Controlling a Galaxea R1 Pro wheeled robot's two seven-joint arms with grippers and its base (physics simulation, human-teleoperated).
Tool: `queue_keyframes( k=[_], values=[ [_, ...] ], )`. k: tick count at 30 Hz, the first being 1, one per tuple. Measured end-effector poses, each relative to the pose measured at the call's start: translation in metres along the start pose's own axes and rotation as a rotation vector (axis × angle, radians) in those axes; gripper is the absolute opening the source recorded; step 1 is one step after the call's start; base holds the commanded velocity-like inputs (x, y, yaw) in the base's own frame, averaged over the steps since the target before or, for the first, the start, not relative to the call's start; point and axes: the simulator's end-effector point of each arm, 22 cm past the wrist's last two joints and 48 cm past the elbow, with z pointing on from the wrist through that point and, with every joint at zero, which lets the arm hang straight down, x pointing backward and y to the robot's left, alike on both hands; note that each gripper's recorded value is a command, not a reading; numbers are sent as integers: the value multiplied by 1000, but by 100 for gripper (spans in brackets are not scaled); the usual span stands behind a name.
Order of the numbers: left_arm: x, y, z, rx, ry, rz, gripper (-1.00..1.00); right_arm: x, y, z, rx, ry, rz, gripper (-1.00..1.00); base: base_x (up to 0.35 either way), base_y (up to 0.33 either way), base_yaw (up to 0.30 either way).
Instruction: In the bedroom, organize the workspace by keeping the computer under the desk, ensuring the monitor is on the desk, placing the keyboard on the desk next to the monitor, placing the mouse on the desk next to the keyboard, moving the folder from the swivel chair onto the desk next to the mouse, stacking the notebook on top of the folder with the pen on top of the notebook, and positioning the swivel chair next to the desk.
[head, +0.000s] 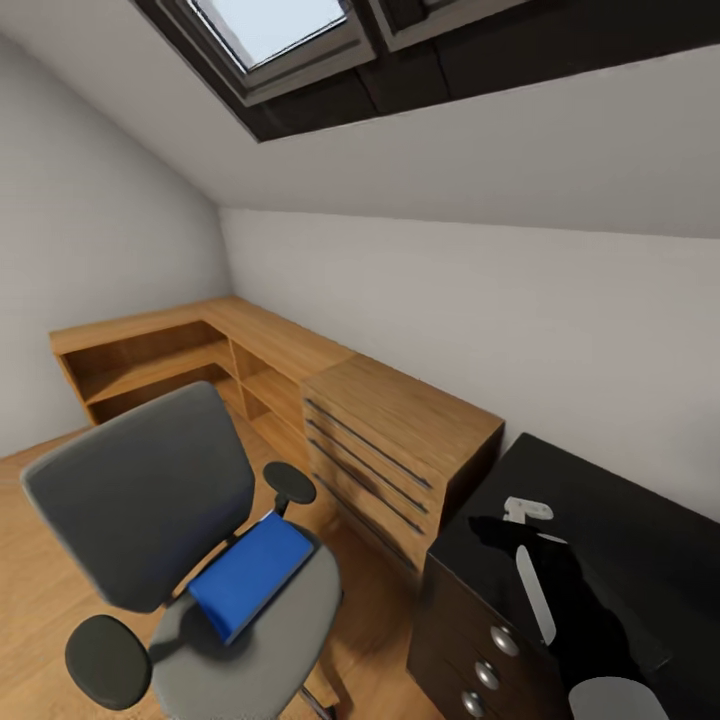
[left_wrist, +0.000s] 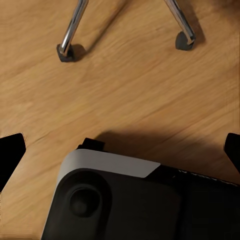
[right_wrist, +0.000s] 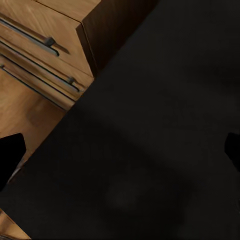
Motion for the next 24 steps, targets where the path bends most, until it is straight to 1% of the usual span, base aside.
queue_keyframes(
  k=[24],
  values=[
    [4, 1, 0, -3, 11, 1, 100, 12, 1, 6, 0, 24, -2, 100, 0, 0, 256]
  ],
)
